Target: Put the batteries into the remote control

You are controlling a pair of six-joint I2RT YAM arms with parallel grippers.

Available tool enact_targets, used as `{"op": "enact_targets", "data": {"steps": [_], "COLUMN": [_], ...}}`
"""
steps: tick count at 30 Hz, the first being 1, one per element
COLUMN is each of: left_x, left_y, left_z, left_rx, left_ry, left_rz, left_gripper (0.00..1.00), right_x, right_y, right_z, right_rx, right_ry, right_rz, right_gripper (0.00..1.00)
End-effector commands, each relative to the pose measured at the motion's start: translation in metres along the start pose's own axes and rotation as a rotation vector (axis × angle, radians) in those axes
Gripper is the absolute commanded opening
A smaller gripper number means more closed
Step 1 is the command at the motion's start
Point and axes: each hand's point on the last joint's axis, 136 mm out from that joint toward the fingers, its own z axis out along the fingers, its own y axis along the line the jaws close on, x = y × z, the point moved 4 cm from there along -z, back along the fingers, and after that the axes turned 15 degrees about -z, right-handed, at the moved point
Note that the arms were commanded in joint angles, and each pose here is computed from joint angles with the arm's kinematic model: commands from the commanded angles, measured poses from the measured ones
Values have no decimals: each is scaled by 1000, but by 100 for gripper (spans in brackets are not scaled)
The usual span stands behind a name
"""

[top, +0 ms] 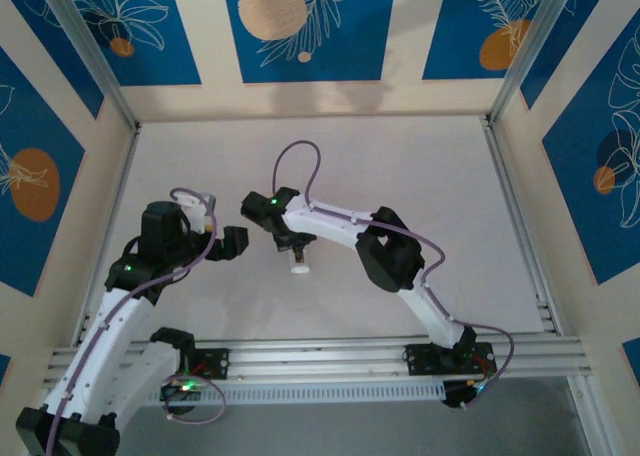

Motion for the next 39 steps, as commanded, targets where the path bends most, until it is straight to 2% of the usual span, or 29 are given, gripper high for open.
{"op": "enact_targets", "data": {"steps": [1,4,17,21,23,28,30,33,35,39], "left_x": [3,4,5,6,6,7,7,6,7,6], "left_y": [8,7,7,8,7,7,7,7,7,9], "left_z": [1,1,3,3,4,5,6,6,6,6], "left_rx": [-27,-20,-17,-15,-12,-4,-1,-3,-4,-11], "left_ry": [6,9,20,23,26,36,37,34,35,35], "left_rz": [10,11,11,10,10,5,5,6,4,3], "left_gripper": [100,100,100,100,100,100,100,100,100,100], "right_x": [-5,-4,-14,-12,-12,-3,3,9,6,-3], "right_y": [1,3,14,1,-7,-20,-37,-63,-63,-48], "right_z": [-2,1,-37,-44,-45,-29,-16,4,10,15], "right_rx": [3,0,-187,-179,-197,-496,-504,-407,-360,-374], "right_ry": [-1,13,-43,-55,-66,-130,-119,-68,-47,-66], "right_rz": [16,12,52,70,66,-66,-53,-35,-47,-18], "right_gripper": [2,13,25,25,30,43,43,41,40,42]}}
